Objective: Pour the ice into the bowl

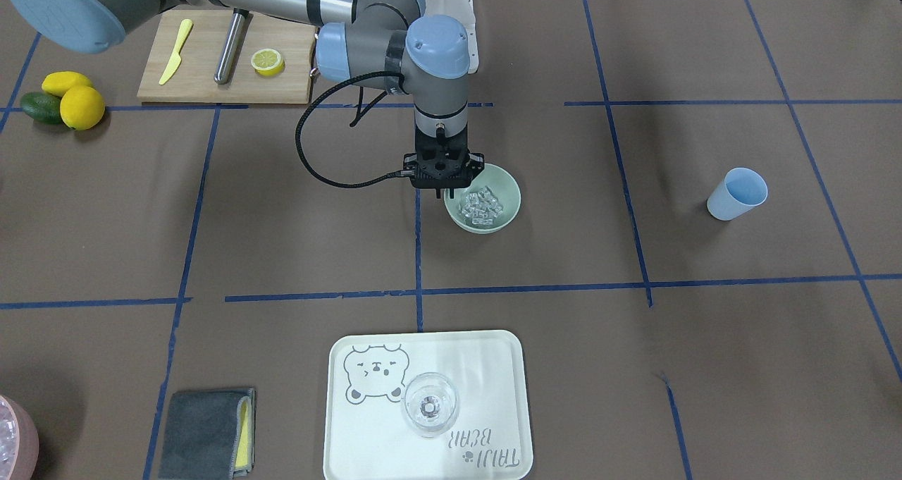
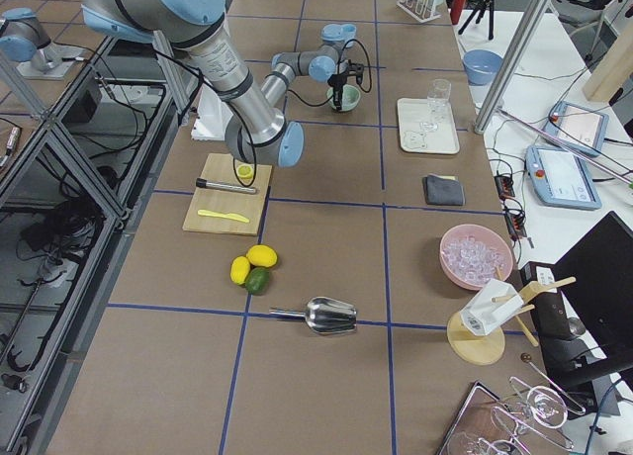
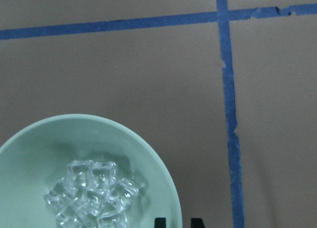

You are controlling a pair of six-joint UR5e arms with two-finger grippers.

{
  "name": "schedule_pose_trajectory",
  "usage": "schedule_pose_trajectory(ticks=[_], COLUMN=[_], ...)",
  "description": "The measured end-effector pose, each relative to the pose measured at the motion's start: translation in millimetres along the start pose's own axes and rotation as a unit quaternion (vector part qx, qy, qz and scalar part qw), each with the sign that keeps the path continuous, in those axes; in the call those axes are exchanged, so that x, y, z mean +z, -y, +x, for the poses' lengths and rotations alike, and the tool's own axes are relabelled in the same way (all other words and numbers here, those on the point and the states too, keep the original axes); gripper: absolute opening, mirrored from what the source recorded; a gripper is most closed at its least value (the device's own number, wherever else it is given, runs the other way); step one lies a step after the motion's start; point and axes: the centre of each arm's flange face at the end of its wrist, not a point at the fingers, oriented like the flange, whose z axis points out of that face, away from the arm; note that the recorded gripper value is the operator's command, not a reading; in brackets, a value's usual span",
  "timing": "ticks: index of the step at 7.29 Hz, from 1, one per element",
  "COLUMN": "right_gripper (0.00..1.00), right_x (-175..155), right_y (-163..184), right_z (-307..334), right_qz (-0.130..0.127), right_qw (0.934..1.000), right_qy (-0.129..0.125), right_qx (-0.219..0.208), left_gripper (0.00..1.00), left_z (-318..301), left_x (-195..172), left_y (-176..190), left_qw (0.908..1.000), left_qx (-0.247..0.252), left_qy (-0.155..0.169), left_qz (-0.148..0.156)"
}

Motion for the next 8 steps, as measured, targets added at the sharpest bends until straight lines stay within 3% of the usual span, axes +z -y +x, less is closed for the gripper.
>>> schedule_pose_trajectory(ticks=[4,6,8], right_gripper=[0.0,0.0,0.0], right_x=[-13,-57,-104], right_y=[-2,0,37], right_z=[4,34,88], right_qz=[0.008,0.022,0.024], right_qw=[0.9999,0.9984,0.9966], right_qy=[0.014,0.053,0.079], right_qx=[-0.001,-0.002,0.002], left_gripper=[1.0,1.0,1.0], left_z=[0,0,1], left_x=[0,0,-1], left_y=[0,0,1], left_qw=[1.0,1.0,1.0], left_qx=[0.001,0.001,0.001], left_qy=[0.0,0.0,0.0], left_qz=[0.001,0.001,0.001])
